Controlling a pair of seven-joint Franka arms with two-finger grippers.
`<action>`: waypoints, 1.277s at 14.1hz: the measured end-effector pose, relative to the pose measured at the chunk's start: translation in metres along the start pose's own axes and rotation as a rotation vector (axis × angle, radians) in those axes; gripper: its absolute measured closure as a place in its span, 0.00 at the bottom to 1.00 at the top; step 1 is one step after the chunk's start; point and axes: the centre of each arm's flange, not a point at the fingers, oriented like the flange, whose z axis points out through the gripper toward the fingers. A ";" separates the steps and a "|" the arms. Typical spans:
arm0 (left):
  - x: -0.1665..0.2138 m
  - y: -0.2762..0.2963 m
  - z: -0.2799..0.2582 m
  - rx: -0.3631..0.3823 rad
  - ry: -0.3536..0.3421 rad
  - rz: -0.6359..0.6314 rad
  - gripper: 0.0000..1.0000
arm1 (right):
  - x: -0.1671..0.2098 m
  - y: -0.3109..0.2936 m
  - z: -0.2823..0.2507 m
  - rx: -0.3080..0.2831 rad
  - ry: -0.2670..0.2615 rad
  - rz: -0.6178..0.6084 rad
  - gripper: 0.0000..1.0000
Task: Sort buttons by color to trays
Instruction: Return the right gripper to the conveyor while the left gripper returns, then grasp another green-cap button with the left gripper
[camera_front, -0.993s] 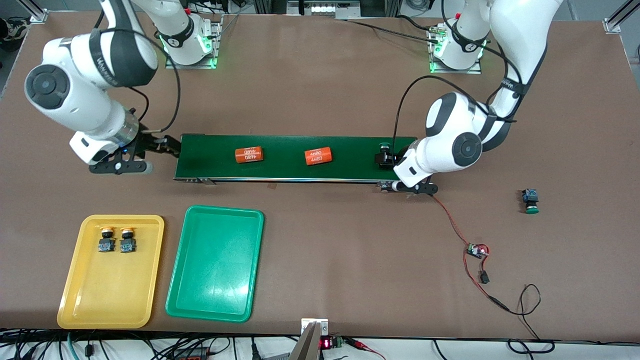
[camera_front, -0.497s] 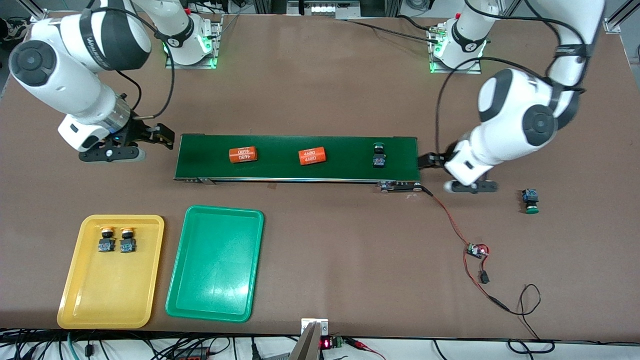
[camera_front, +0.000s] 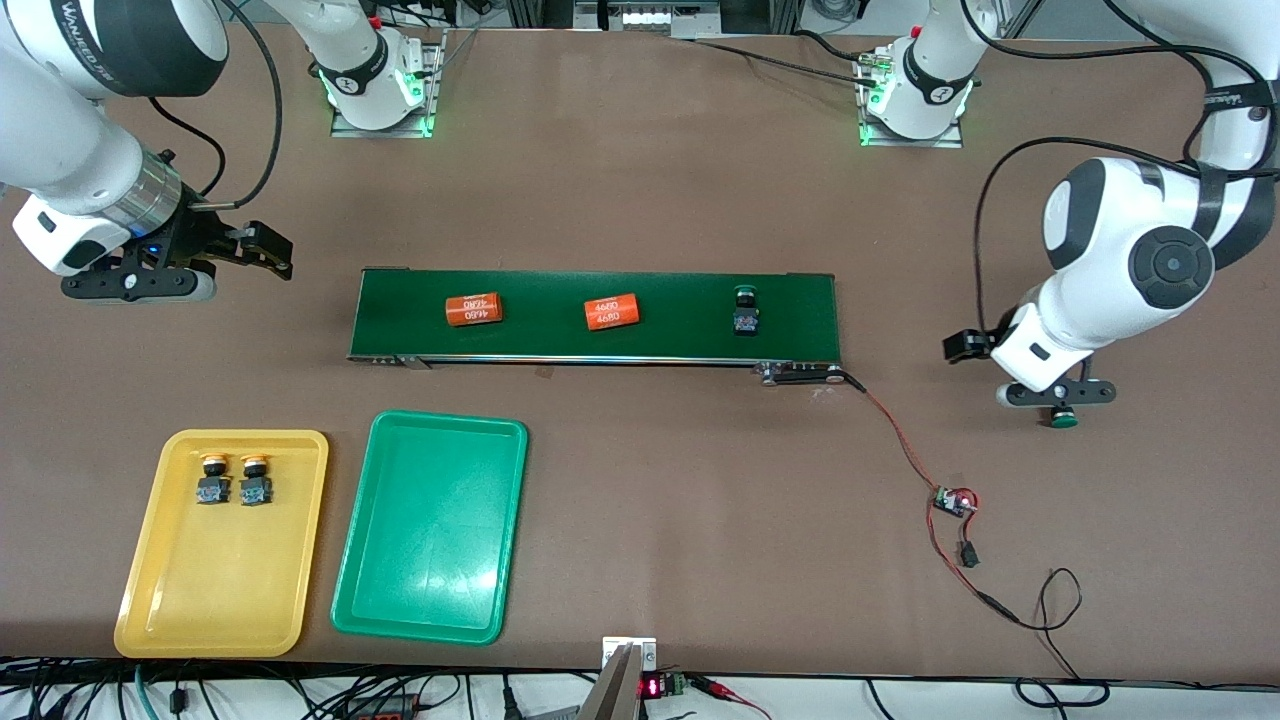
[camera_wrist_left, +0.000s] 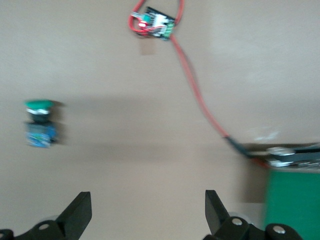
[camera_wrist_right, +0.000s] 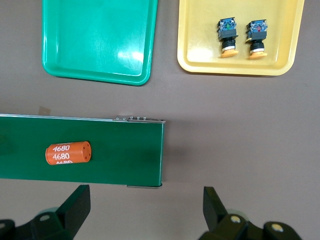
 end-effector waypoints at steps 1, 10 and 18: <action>0.003 -0.020 0.006 0.028 0.006 0.037 0.00 | 0.001 -0.001 0.002 0.000 -0.004 -0.002 0.00; 0.014 -0.145 0.121 0.049 0.001 0.039 0.00 | 0.004 -0.002 0.012 0.001 -0.022 -0.007 0.00; 0.016 -0.163 0.184 0.012 0.019 -0.043 0.02 | 0.003 -0.018 0.022 0.000 -0.042 -0.036 0.00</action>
